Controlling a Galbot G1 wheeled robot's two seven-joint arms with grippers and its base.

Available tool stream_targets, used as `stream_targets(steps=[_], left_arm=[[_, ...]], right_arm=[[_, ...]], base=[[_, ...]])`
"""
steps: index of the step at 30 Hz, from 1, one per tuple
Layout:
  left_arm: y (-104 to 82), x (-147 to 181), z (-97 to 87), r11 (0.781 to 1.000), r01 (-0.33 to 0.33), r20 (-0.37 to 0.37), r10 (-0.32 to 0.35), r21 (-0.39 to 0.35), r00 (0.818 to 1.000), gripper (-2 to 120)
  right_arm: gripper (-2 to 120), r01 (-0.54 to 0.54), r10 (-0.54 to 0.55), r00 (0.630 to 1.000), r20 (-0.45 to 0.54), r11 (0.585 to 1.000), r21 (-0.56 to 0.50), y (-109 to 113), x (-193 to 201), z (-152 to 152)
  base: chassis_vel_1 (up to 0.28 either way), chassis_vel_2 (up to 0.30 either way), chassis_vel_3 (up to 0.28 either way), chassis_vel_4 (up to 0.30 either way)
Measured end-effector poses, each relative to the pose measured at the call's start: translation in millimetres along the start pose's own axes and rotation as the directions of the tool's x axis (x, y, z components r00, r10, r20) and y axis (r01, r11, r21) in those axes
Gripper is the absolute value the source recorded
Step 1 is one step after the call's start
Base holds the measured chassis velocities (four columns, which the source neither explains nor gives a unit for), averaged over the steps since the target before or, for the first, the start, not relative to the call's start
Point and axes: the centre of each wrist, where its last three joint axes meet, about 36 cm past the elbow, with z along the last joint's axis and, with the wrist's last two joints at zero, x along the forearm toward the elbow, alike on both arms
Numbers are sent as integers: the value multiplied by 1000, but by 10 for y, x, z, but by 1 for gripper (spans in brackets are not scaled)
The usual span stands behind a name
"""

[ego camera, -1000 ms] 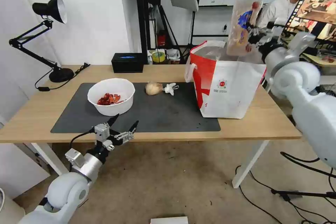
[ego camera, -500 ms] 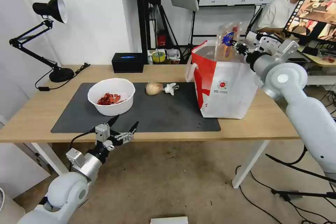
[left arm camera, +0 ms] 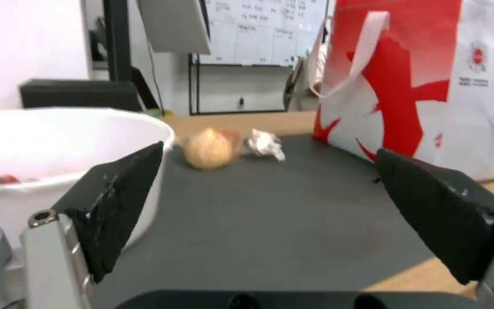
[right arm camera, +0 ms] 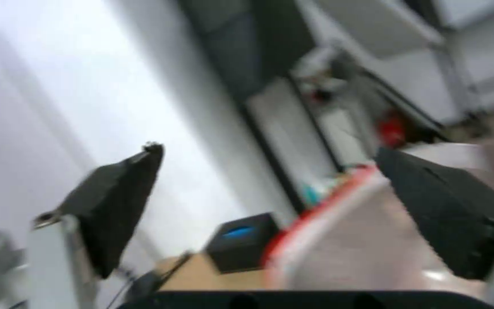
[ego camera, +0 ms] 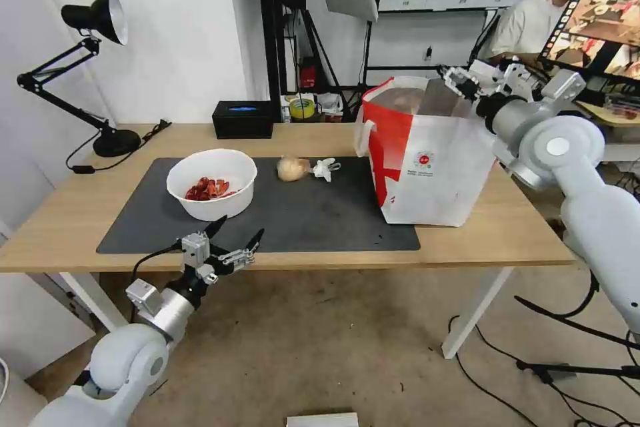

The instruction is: Pick up the trash from the table and place it into the takeout bag.

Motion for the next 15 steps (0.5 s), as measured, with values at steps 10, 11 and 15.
stream_targets(steps=[10,11,15], left_arm=[[67,373,116,995,80,-23,-82,-63,996,100],[66,410,142,994,88,-24,-90,-64,996,100],[60,513,240,992,106,-34,-109,-73,993,100]], right_arm=[[100,174,-115,976,-187,923,344,84,916,1013],[100,175,-111,976,-189,913,368,82,1031,1134],[100,149,-78,980,-184,900,410,61,1440,1562]], base=[[0,0,0,0],[0,0,0,0],[0,0,0,0]])
